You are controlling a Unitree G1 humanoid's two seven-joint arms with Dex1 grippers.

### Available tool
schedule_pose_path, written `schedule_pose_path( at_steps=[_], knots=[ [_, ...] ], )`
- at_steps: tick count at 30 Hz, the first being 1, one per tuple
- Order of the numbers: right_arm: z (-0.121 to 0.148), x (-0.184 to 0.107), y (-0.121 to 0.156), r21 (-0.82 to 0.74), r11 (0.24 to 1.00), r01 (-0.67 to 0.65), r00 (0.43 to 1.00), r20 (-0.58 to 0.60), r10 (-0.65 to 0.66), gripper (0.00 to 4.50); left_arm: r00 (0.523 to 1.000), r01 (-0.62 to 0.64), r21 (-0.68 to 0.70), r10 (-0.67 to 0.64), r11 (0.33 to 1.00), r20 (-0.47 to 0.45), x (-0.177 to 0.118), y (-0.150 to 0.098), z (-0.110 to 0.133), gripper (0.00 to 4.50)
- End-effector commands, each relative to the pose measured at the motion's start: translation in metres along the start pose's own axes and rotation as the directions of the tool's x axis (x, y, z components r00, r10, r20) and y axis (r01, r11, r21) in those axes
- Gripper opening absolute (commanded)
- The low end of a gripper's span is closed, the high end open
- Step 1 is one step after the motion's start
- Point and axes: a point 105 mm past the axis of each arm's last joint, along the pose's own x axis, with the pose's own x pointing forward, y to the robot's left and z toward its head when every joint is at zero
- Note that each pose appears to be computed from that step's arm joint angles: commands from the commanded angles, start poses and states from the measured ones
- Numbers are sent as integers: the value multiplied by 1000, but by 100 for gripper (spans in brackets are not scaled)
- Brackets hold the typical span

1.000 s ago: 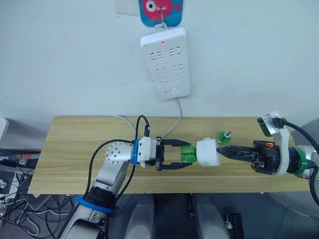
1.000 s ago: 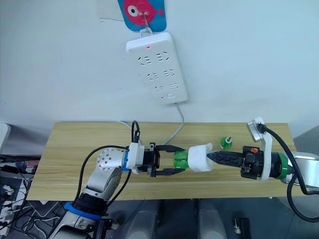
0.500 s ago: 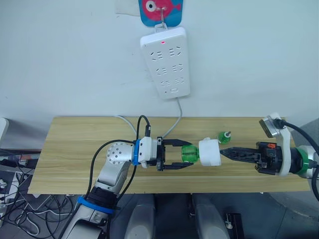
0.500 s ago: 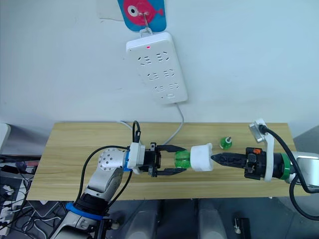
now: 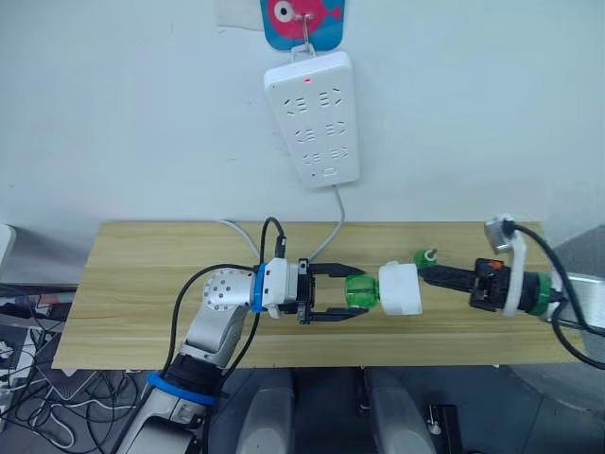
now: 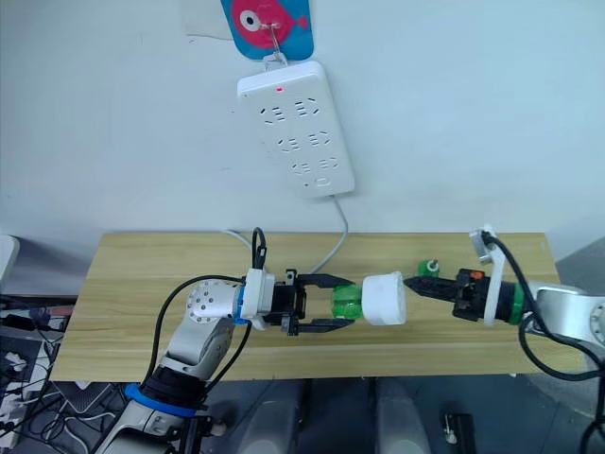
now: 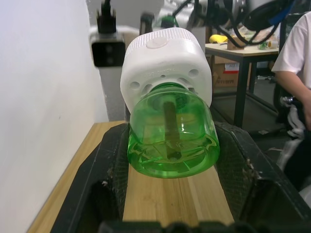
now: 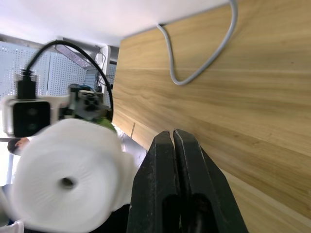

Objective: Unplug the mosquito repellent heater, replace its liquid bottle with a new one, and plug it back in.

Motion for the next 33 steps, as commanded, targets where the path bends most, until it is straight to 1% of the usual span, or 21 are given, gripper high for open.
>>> schedule_pose_path(
  at_steps=[1, 5, 10, 13, 20, 27, 33],
  knots=[
    [-1, 7, 6, -17, 999, -41, 999, -13, 41, 7, 999, 16, 33, -17, 999, 40, 5, -1, 12, 223],
    [-9, 12, 15, -3, 996, -93, 995, -38, 92, 7, 999, 13, 34, -14, 999, 35, 5, -1, 12, 223],
    [-29, 8, 39, 25, 983, -183, 978, -98, 185, 7, 1000, -12, 31, 12, 999, 12, 3, 3, 6, 223],
    [-34, 7, 48, 34, 980, -195, 975, -99, 198, 7, 1000, -19, 31, 19, 999, 10, 4, 4, 5, 223],
    [-39, 7, 64, 2, 974, -225, 970, -90, 225, 7, 1000, -20, 32, 20, 999, 12, 7, 6, 2, 223],
    [-45, 5, 81, -46, 957, -285, 953, -117, 279, 7, 1000, -15, 32, 15, 999, 10, 6, 5, 0, 223],
    [-36, 1, 95, -111, 930, -351, 932, -137, 335, 7, 1000, -11, 30, 11, 999, 11, 6, 2, -1, 223]
  ],
)
